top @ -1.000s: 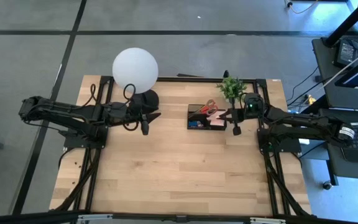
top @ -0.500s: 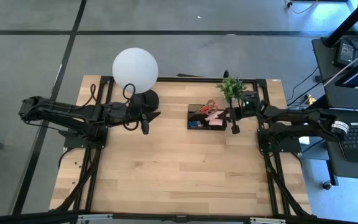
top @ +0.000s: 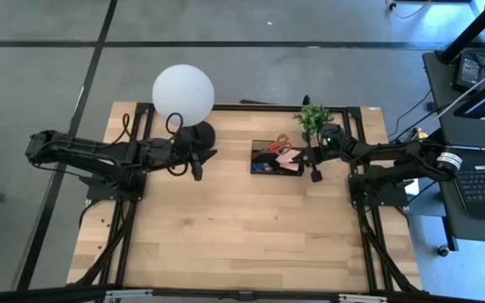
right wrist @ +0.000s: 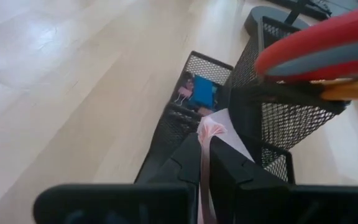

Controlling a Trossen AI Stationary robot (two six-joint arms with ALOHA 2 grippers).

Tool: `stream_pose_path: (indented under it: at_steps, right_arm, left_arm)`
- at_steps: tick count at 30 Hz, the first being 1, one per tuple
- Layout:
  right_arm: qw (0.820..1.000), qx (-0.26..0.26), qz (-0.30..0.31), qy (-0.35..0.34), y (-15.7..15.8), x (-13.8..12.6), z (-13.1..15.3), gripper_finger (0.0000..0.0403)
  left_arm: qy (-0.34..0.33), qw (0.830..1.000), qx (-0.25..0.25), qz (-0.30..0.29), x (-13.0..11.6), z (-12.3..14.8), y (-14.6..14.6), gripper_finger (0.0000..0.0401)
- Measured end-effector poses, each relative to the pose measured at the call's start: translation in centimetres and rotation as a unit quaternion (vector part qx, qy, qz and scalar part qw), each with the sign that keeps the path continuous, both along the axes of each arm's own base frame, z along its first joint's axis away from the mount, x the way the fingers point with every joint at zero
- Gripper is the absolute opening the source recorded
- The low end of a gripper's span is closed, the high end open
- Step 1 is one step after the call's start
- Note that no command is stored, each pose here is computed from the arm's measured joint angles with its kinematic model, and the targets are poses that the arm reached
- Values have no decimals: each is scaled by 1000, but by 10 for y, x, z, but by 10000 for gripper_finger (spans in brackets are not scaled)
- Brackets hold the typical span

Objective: Pick and place office supplies into organizer
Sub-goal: Put the pink sticky notes into the black desk organizer

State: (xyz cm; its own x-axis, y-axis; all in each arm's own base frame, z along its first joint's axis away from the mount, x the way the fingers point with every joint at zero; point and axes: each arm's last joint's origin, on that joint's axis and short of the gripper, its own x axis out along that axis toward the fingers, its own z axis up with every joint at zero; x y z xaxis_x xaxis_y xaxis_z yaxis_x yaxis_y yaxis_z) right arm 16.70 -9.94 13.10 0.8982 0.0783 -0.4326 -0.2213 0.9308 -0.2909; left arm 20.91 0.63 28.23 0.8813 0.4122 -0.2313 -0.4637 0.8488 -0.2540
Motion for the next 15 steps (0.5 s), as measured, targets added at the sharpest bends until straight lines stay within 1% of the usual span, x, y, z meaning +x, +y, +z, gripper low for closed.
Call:
stream_pose_path:
  at_steps: [8,13,15]
  right_arm:
    - [1000,-6,-5,-5,0,0,2,23]
    - [998,-30,-51,10,-4,0,1,34]
    - [998,-34,-58,12,-4,0,1,38]
  left_arm:
    - [0,1000,1,3,0,0,0,143]
    - [0,1000,3,13,0,0,1,143]
    - [0,1000,3,12,0,0,1,143]
